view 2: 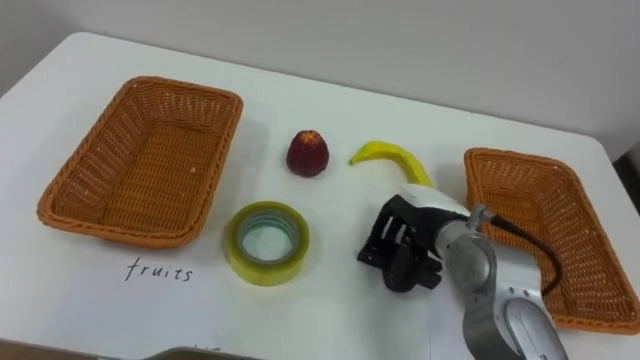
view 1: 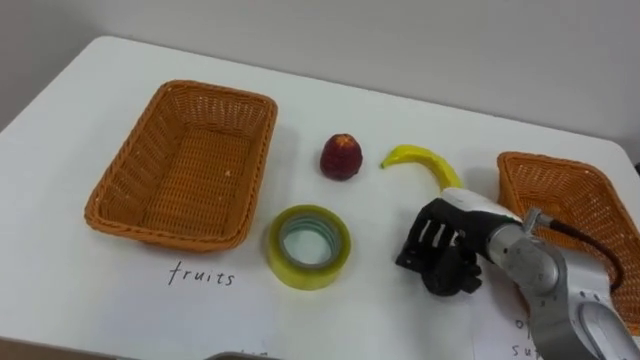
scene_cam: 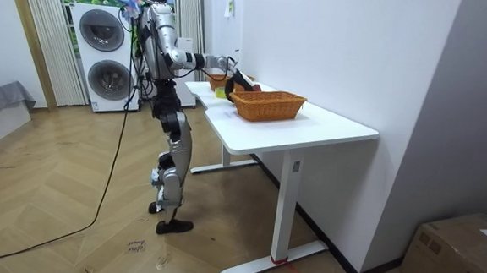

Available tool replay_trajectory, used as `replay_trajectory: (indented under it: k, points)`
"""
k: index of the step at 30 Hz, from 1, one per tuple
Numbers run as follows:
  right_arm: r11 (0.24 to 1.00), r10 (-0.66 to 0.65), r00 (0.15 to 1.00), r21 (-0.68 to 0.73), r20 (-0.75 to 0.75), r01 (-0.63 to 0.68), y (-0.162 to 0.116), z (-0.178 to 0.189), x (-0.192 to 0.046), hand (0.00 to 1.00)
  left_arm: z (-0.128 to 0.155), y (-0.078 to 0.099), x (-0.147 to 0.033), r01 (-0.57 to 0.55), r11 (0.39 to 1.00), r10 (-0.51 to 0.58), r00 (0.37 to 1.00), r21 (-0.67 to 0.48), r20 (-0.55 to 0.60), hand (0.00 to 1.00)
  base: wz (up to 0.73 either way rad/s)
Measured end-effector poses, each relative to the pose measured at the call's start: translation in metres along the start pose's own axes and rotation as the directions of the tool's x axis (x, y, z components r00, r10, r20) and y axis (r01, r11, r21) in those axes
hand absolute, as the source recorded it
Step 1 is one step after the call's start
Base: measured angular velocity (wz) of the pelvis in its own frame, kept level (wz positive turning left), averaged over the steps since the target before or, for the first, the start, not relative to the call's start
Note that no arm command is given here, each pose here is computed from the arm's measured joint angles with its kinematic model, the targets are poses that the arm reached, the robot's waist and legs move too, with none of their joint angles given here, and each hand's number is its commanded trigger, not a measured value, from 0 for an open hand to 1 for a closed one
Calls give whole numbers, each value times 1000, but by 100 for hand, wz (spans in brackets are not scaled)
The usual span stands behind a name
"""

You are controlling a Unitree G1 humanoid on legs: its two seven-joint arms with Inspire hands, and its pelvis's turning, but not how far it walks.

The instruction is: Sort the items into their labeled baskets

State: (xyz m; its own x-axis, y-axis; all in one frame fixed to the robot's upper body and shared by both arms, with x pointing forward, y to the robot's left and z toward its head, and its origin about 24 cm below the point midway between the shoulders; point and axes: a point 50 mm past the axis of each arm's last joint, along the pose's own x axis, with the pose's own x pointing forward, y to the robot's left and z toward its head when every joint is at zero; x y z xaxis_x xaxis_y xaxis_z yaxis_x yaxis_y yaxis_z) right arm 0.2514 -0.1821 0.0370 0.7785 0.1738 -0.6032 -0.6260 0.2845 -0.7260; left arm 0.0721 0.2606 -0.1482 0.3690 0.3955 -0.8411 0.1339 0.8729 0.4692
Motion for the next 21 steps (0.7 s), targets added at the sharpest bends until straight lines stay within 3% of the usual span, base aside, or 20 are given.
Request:
replay_trajectory:
  k: [7,21]
  points:
    - [999,-24,993,38,114,20,-8,11,-7,100,-2,2,0,-12,999,12,1000,-44,-1,0,0]
    - [975,-207,971,111,121,194,-39,-2,-25,100,-6,-3,-2,-5,998,5,1000,-69,1,0,-1]
